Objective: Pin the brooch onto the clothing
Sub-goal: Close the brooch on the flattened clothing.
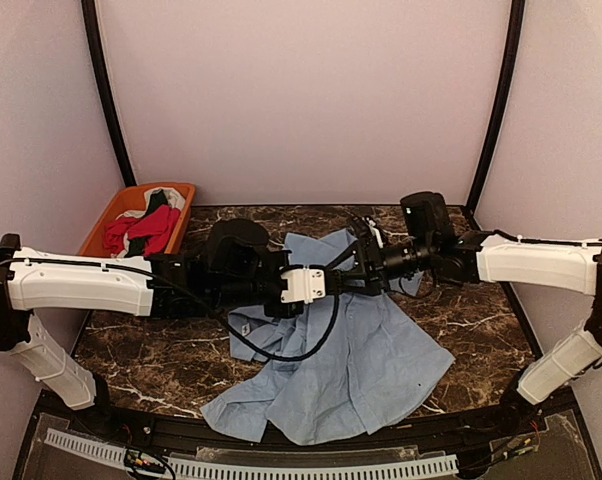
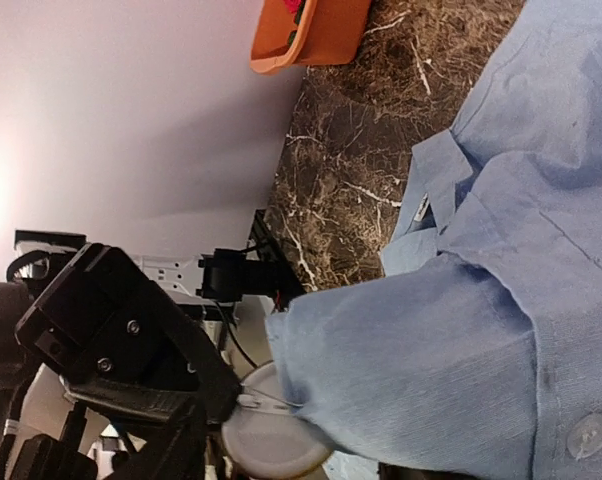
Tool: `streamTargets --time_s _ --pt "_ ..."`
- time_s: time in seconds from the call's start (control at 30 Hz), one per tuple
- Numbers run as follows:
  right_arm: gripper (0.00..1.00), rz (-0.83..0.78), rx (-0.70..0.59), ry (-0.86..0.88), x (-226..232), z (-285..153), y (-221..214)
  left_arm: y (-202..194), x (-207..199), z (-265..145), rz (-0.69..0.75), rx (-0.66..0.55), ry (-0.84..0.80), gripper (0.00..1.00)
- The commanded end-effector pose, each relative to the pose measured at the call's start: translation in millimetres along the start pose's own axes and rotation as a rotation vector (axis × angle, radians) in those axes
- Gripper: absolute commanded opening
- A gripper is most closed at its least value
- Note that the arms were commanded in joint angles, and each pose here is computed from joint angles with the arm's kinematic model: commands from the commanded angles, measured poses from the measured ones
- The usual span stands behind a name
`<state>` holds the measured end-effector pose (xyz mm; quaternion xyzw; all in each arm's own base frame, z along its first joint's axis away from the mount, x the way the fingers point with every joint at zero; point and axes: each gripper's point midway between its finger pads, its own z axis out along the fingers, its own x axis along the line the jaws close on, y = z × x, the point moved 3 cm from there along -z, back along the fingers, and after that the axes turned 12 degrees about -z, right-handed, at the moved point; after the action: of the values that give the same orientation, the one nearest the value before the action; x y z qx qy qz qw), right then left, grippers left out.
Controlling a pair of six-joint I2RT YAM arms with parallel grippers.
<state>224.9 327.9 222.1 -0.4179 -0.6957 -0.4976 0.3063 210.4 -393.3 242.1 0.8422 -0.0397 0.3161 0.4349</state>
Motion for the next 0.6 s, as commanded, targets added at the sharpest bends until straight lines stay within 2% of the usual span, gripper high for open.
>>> streamTargets --time_s 0.0,0.1,0.13,0.17,0.23,0.37,0.43,0.5,0.57 --pt "0.64 -0.373 0.075 -0.020 47 -28 -1 5 -3 -3 -0.077 -0.020 -0.032 0.01" --pt "0.70 -0.509 0.054 -0.087 52 -48 4 9 -3 -6 -0.166 -0.036 -0.057 0.04" --pt "0.88 -0.554 0.048 -0.110 55 -53 5 8 -2 -6 -0.192 -0.036 -0.063 0.05" --pt "0.98 -0.596 0.043 -0.131 58 -57 7 8 -3 -6 -0.233 -0.038 -0.073 0.07" --pt "0.99 -0.688 0.037 -0.157 63 -63 6 7 -3 -7 -0.284 -0.043 -0.074 0.07" --pt "0.99 -0.791 0.039 -0.262 44 -69 -2 2 -8 -13 -0.347 -0.089 -0.066 0.15" --pt "0.99 -0.855 0.019 -0.338 31 -71 -3 4 -13 -16 -0.357 -0.116 -0.092 0.25" --pt "0.99 -0.927 -0.010 -0.410 21 -74 -1 0 -10 -13 -0.365 -0.100 -0.060 0.31" --pt "0.99 -0.996 -0.050 -0.467 15 -77 5 -7 6 -10 -0.388 -0.055 0.046 0.34"
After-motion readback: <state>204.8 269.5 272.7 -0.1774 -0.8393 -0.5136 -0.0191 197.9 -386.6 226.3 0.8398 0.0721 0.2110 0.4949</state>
